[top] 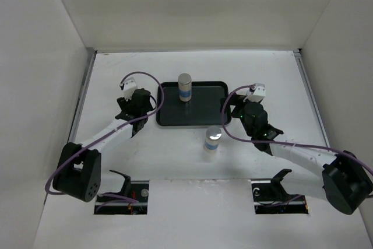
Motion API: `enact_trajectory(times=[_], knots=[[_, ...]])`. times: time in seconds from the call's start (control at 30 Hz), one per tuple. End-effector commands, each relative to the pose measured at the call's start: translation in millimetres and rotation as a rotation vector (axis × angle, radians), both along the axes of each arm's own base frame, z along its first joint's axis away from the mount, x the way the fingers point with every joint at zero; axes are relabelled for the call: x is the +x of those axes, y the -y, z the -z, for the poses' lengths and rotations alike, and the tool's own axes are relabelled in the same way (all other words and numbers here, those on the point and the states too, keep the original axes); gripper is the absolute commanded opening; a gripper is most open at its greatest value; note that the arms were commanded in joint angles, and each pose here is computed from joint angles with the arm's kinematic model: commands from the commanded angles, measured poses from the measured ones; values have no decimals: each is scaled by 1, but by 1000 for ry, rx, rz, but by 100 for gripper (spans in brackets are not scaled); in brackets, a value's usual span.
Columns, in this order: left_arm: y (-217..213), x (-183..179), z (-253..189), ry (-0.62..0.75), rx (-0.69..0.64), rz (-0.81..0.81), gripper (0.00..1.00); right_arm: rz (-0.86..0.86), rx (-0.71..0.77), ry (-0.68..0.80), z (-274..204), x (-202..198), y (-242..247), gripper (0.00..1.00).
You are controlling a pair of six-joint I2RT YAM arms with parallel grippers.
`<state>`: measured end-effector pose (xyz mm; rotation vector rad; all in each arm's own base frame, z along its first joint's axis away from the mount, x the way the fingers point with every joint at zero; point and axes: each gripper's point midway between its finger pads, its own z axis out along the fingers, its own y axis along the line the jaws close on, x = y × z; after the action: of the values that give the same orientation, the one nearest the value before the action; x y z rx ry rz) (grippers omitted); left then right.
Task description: Organize the condiment bottles
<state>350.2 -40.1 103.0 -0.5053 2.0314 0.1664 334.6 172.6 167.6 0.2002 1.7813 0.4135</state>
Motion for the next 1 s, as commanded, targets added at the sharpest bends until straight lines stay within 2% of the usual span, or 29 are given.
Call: enact_trajectory(times=[0.0,0.13,0.27,0.5,0.83,0.9,0.97], knots=[[3,5,-58,168,-57,7,44,-15,55,69,-29,7,-9,100],[22,0,-120,295,-97,80,43,-11,51,76,-30,8,-8,100],[69,1,-135,313,-141,197,43,-11,43,66,-27,9,-9,100],[125,29,-117,295,-169,302,43,-6,45,72,-28,8,-7,100],[157,47,-55,198,-135,368,45,3,38,69,-26,9,-4,100],[159,44,-44,177,-120,377,47,9,34,64,-24,10,-3,100],[160,41,-36,155,-101,388,54,12,29,62,-23,11,-2,100]])
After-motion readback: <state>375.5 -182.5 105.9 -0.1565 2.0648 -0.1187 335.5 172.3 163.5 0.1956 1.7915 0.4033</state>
